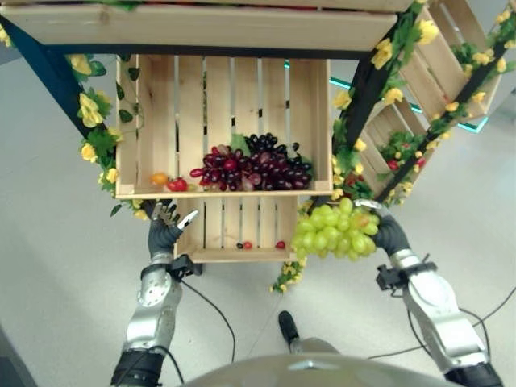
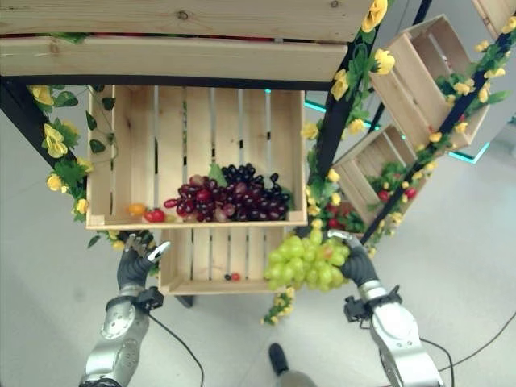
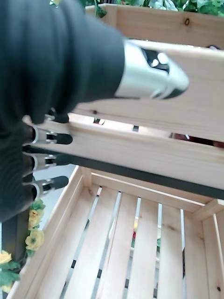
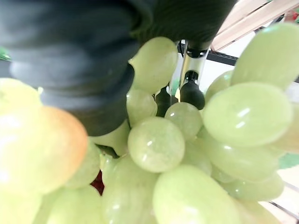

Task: Pick up the fruits from the basket on one side to the basket on the other side

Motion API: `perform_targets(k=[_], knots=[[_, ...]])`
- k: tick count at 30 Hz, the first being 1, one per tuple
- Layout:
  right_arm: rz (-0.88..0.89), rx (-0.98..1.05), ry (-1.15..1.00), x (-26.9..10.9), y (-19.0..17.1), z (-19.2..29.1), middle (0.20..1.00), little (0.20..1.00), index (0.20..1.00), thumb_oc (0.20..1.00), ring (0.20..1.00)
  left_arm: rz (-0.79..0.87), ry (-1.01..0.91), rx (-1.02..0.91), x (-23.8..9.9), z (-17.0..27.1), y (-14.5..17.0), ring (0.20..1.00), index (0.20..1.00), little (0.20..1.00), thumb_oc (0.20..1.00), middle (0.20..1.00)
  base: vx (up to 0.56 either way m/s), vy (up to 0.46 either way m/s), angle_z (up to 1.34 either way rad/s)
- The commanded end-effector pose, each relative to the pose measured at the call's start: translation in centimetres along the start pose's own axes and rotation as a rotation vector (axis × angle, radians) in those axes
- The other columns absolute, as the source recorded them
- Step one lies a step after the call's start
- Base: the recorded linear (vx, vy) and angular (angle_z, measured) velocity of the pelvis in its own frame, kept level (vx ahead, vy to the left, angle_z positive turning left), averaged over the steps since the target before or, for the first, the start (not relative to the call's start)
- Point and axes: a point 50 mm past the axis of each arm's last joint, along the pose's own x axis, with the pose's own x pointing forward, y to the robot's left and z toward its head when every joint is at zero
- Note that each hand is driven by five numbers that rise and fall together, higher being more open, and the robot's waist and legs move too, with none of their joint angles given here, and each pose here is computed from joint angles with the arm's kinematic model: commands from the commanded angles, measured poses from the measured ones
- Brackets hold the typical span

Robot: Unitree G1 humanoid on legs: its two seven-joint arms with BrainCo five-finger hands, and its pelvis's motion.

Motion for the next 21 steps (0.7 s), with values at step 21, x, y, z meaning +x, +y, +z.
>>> perform_targets(k=[21], knots=[[0.314,0.009,-0.74,4.4,3.3,16.2,0.2,0.2,0.2,0.2,0.2,-0.107,-0.12,0.05,1.4,2.3,-1.7,1.0,1.0,1.0,1.0,1.0,0.01,0.003,0.01]])
